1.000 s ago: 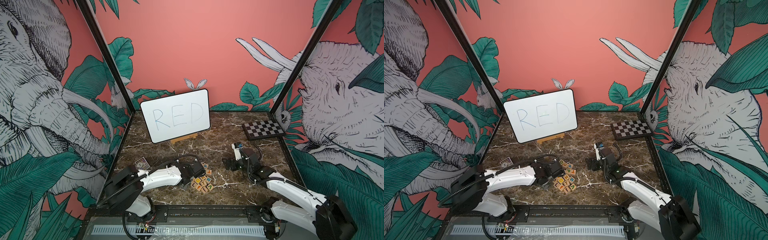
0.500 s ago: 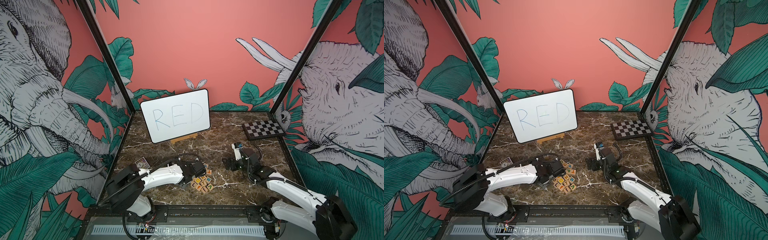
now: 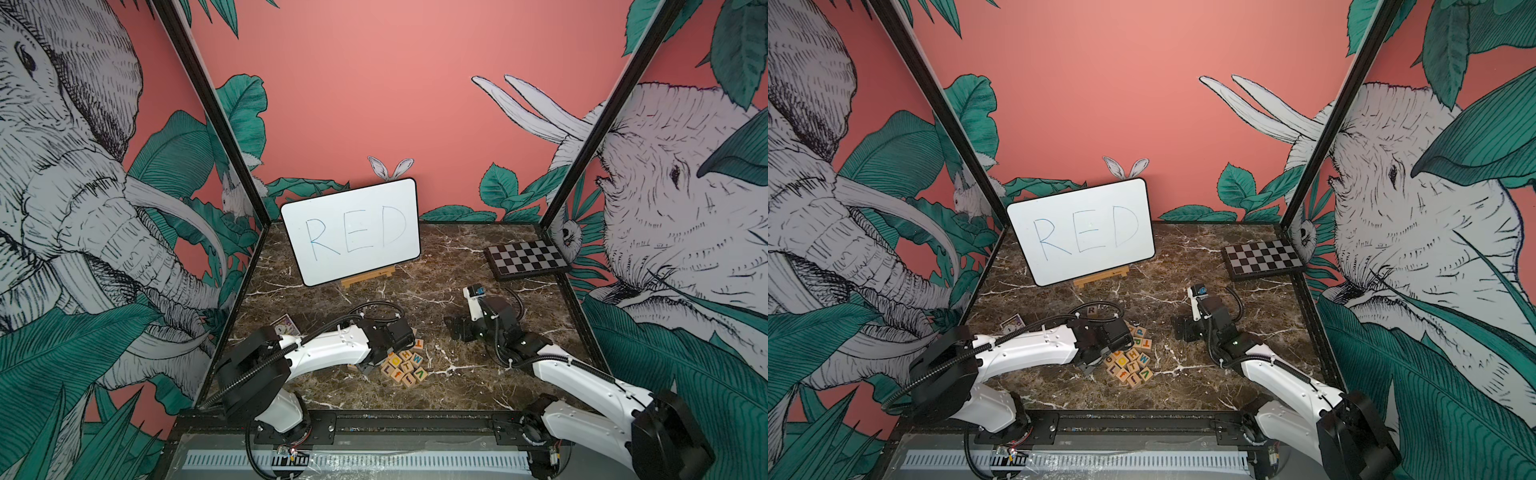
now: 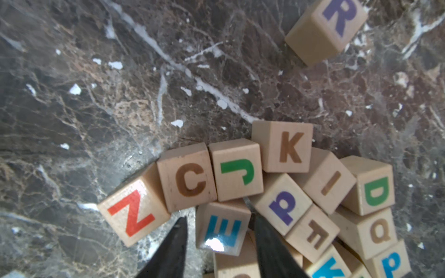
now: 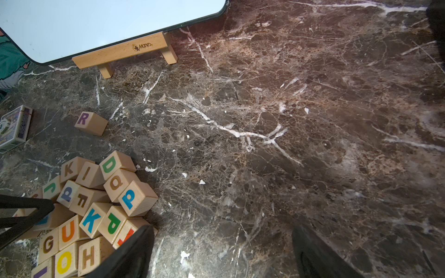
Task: Assemble the uppercase word "red" with letter blocks
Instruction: Pick up the letter block from the center of the board.
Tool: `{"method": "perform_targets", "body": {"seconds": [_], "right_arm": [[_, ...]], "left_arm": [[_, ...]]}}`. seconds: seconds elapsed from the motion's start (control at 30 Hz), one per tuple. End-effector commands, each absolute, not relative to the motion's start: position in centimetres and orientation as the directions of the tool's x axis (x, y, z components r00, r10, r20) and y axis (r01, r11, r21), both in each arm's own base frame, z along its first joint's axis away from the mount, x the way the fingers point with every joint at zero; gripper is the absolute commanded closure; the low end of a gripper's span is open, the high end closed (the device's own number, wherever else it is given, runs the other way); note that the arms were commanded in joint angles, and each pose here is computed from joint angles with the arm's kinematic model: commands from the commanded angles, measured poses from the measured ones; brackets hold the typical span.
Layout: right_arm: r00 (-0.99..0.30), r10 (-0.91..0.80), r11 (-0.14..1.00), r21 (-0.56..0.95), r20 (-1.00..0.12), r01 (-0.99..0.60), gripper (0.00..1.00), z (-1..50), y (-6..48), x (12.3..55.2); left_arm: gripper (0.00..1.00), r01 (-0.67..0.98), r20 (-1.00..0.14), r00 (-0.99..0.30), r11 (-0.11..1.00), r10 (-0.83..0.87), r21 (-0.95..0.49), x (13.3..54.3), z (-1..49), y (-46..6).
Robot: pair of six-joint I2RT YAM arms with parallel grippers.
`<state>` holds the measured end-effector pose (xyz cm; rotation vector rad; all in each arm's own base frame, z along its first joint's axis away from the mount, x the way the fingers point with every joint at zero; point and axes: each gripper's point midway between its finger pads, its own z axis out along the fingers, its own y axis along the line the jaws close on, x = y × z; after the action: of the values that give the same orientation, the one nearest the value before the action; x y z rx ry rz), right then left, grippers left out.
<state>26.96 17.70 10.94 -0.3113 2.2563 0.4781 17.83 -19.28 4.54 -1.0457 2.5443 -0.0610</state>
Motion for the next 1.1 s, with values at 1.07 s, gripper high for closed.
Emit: {"method": "perform_targets", "body": {"seconds": [1.07], "right_arm": [[-0.654, -0.073, 0.898, 0.236, -0.753, -0.371, 0.11, 10.8, 17.7, 27.1]], "left_arm": [[0.54, -0.519, -0.409, -0.752, 0.847, -0.516, -0.114, 18.7, 3.1, -19.1]]}}
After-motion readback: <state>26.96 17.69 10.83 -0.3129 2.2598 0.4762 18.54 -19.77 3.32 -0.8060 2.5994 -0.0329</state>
